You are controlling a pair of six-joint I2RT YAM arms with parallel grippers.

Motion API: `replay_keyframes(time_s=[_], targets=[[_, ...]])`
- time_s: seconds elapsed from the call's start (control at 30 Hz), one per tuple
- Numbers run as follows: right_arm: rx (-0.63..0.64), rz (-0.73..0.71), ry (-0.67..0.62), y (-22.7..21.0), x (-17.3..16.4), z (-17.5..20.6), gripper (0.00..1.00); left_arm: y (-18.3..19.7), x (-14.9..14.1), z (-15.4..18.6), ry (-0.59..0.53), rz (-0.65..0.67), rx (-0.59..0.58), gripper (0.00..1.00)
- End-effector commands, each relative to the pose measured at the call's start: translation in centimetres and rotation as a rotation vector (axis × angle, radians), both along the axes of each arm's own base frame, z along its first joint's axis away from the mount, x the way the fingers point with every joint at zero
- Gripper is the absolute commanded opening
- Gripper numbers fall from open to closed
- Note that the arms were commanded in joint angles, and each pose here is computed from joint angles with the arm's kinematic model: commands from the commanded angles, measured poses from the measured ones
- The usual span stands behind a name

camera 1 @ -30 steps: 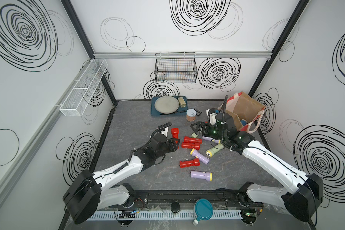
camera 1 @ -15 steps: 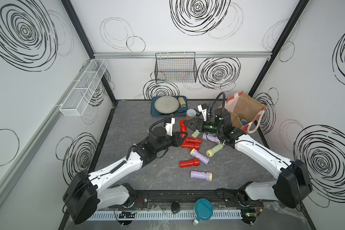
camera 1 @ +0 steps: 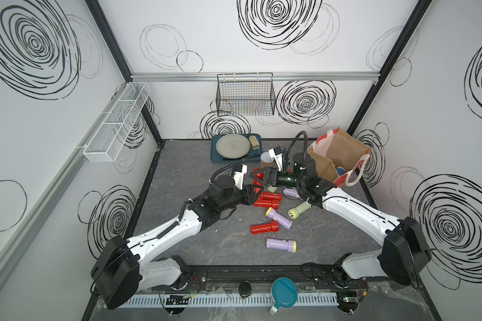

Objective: Put the flashlights into the tote bags
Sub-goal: Pick up the flashlight from the center of the board.

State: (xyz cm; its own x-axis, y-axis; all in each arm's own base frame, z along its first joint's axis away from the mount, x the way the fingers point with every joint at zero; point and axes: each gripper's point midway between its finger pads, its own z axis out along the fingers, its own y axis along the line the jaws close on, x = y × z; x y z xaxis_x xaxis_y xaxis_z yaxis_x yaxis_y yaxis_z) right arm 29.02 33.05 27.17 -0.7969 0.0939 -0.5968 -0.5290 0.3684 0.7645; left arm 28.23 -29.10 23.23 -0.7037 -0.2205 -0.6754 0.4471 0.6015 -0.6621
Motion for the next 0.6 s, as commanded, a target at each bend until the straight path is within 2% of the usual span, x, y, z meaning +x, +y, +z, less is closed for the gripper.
replay_keyframes(time_s=[0.0, 0.13, 0.27, 0.43, 0.57], targets=[[0.024, -0.027, -0.016, 0.45, 0.57, 0.69, 0.82, -0.17, 0.31, 2.66, -0.07, -0.015, -0.036, 0.02], [0.015, -0.05, -0.014, 0.61, 0.86, 0.73, 0.74, 0.05, 0.2, 2.59, -0.071, -0.008, -0.036, 0.01], [0.02, -0.055, -0.018, 0.8, 0.98, 0.87, 0.57, 0.28, 0.12, 2.46, -0.071, -0.004, -0.031, 0.01], [0.013, -0.061, -0.015, 0.88, 1.03, 0.68, 0.45, 0.33, 0.12, 2.24, -0.07, -0.009, -0.021, 0.01], [0.015, -0.065, -0.022, 0.89, 1.19, 0.95, 0.3, 0.31, 0.19, 1.98, -0.069, -0.013, -0.005, 0.02]])
